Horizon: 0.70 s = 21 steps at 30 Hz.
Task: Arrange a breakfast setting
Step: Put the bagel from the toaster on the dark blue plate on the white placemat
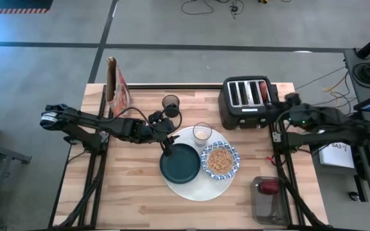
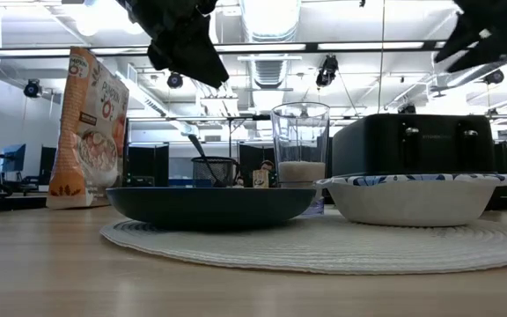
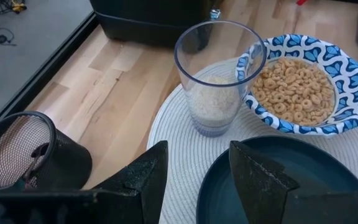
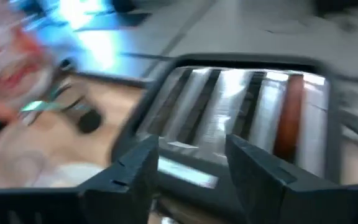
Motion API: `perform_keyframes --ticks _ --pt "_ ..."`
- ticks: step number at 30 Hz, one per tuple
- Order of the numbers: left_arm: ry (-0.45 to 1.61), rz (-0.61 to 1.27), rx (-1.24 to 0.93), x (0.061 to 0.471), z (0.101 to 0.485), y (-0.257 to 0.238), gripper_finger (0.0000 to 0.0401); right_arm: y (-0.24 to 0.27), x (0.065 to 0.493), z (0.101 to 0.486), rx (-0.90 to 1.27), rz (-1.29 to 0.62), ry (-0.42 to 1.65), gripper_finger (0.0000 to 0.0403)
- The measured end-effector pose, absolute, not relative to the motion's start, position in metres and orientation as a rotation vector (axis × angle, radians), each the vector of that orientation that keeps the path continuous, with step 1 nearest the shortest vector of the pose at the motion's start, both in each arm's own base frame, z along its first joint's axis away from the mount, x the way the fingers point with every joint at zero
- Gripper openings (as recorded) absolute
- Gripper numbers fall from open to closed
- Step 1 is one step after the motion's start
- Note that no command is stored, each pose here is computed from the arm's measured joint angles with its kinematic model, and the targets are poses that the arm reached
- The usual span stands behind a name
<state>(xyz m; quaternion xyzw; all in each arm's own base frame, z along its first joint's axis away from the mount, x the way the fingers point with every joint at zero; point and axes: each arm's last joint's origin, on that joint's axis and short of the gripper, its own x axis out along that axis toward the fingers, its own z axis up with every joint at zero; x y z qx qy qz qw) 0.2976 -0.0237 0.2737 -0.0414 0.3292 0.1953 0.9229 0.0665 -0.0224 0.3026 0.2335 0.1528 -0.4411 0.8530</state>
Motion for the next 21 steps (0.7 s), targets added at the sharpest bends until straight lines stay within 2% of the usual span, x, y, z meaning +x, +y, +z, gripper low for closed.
perform_keyframes --ticks 5,15,21 --pt "0.679 0.394 -0.056 0.298 0.274 -0.022 0.0155 -0.025 0.059 0.314 0.601 -1.094 0.413 0.0199" --pt "0.683 0.402 -0.054 0.298 0.274 -0.021 0.0155 -0.041 0.093 0.327 0.534 -1.192 0.585 0.0179" --pt "0.703 0.403 -0.047 0.296 0.272 -0.02 0.0155 -0.06 0.105 0.323 0.573 -1.233 0.706 0.0178"
